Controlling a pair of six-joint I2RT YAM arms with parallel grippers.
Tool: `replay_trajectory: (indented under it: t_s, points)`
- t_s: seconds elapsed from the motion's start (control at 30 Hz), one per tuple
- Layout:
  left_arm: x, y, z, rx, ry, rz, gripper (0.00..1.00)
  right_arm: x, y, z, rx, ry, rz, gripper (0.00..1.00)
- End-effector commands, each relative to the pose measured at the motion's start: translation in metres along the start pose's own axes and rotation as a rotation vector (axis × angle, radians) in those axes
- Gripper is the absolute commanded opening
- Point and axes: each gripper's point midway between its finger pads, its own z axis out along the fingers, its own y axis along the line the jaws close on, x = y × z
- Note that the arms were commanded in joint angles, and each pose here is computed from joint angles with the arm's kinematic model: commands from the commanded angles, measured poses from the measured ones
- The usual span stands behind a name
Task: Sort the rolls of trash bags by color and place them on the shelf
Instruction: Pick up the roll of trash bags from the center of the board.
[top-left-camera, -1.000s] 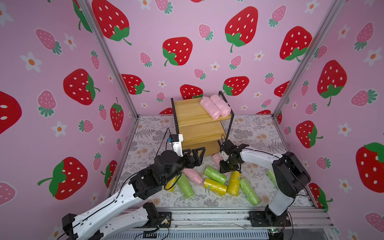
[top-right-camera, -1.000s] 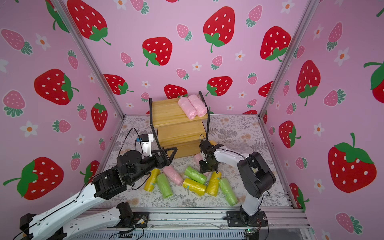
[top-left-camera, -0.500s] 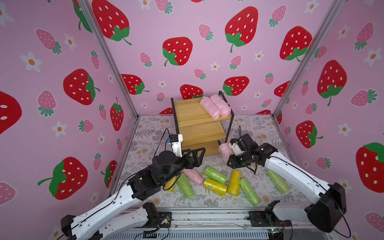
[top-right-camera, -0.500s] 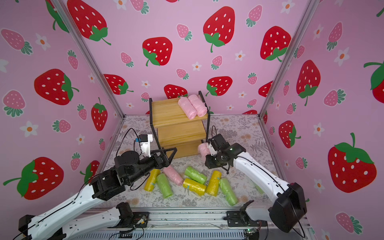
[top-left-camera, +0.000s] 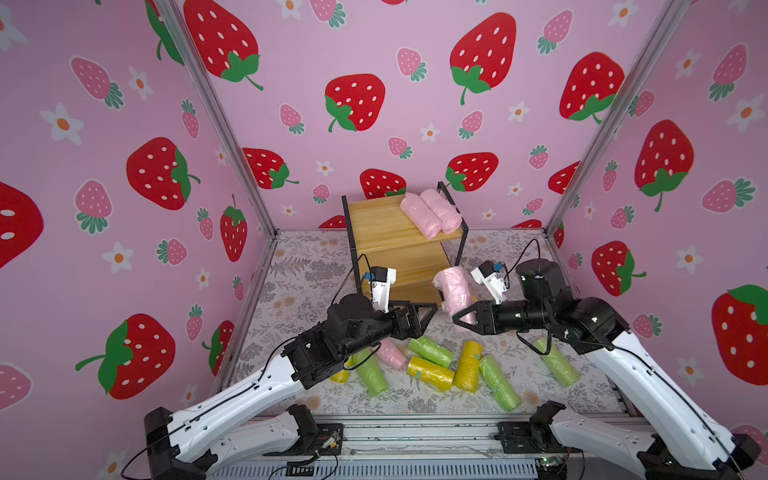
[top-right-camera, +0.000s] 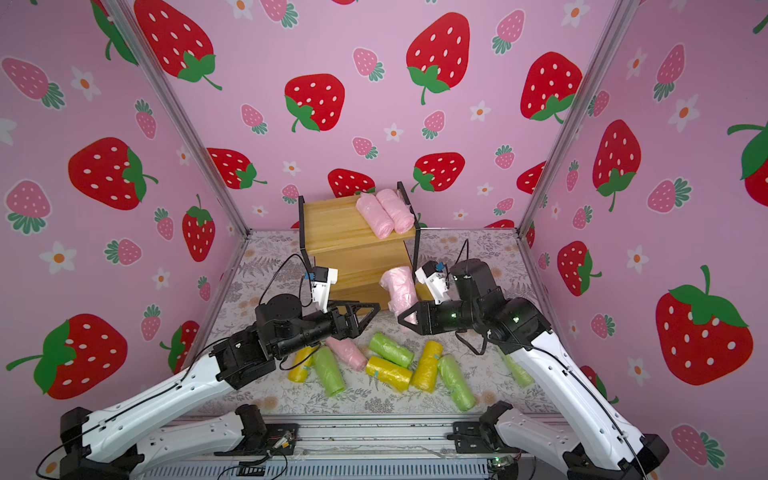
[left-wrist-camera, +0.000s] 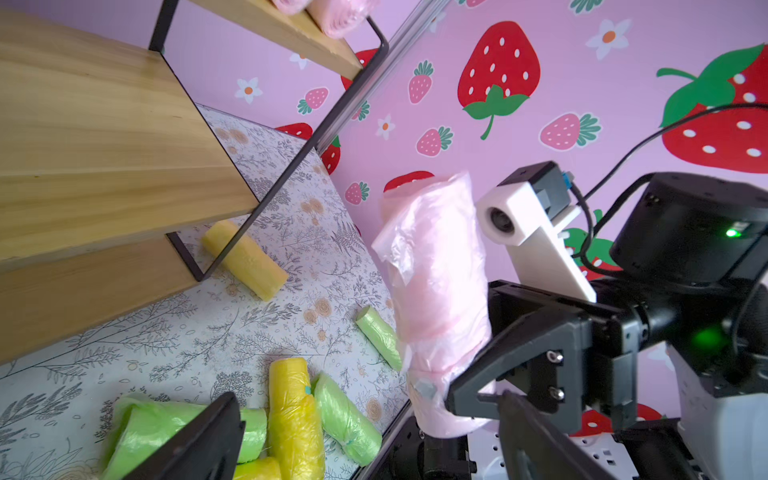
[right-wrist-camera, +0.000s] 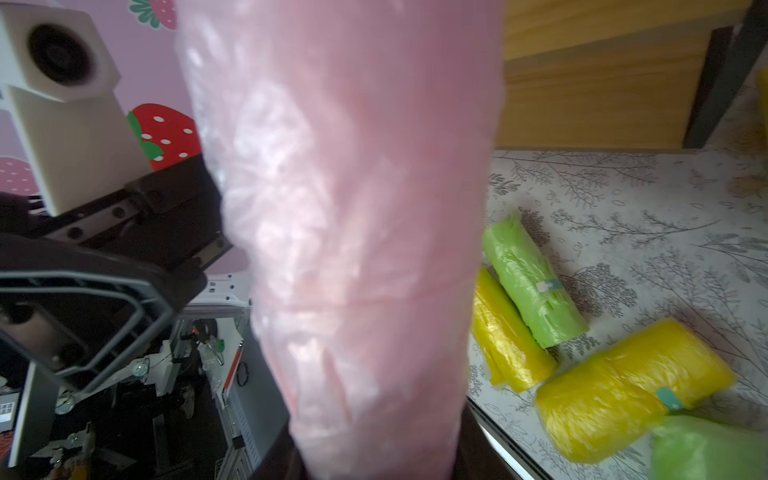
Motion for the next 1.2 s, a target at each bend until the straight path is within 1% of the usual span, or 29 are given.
replay_trajectory:
  t_s: [0.0, 0.2, 0.37, 0.47, 0.5, 0.67, 0.73, 0.87, 0.9, 1.0, 1.03, 1.07, 1.1, 1.13, 1.17]
  points:
    - [-0.021, -0.034, -0.007, 0.150, -0.075, -0.021, 0.99, -0.004, 0.034, -0.006, -0.136, 0.007, -0.017, 0.00]
    - [-0.028, -0.042, -0.009, 0.202, -0.118, -0.041, 1.00, -0.003, 0.050, 0.001, -0.179, 0.022, -0.047, 0.00]
    - [-0.026, -0.042, -0.002, 0.205, -0.106, -0.060, 1.00, -0.002, 0.071, 0.002, -0.228, 0.030, -0.088, 0.00]
    - [-0.025, -0.043, 0.002, 0.216, -0.102, -0.071, 1.00, -0.002, 0.077, 0.003, -0.232, 0.037, -0.104, 0.00]
    - [-0.025, -0.043, 0.002, 0.219, -0.100, -0.073, 0.98, -0.002, 0.077, 0.003, -0.229, 0.036, -0.107, 0.00]
    - [-0.026, -0.045, 0.006, 0.224, -0.098, -0.084, 0.73, 0.000, 0.076, 0.005, -0.224, 0.045, -0.110, 0.00]
    - [-0.023, -0.049, 0.005, 0.247, -0.079, -0.083, 0.59, 0.001, 0.078, 0.005, -0.231, 0.048, -0.113, 0.00]
    - [-0.025, -0.051, 0.004, 0.260, -0.088, -0.081, 0.36, 0.000, 0.074, 0.005, -0.211, 0.045, -0.105, 0.01]
    - [-0.025, -0.052, 0.004, 0.261, -0.087, -0.083, 0.28, 0.000, 0.074, 0.005, -0.205, 0.043, -0.101, 0.09]
    - [-0.027, -0.052, 0.002, 0.262, -0.092, -0.084, 0.02, -0.001, 0.072, 0.003, -0.189, 0.028, -0.099, 0.47]
    - [-0.027, -0.052, 0.001, 0.259, -0.097, -0.087, 0.00, -0.001, 0.072, 0.002, -0.187, 0.026, -0.099, 0.53]
    - [-0.027, -0.051, 0.001, 0.254, -0.100, -0.091, 0.00, 0.000, 0.071, 0.001, -0.185, 0.025, -0.101, 0.60]
    - [-0.028, -0.050, 0.000, 0.251, -0.105, -0.096, 0.00, 0.000, 0.070, 0.000, -0.182, 0.025, -0.102, 0.65]
    - [-0.027, -0.049, -0.001, 0.251, -0.105, -0.099, 0.00, 0.001, 0.070, 0.000, -0.178, 0.025, -0.103, 0.67]
    - [-0.031, -0.044, -0.001, 0.227, -0.130, -0.109, 0.00, 0.002, 0.068, 0.000, -0.173, 0.025, -0.100, 0.68]
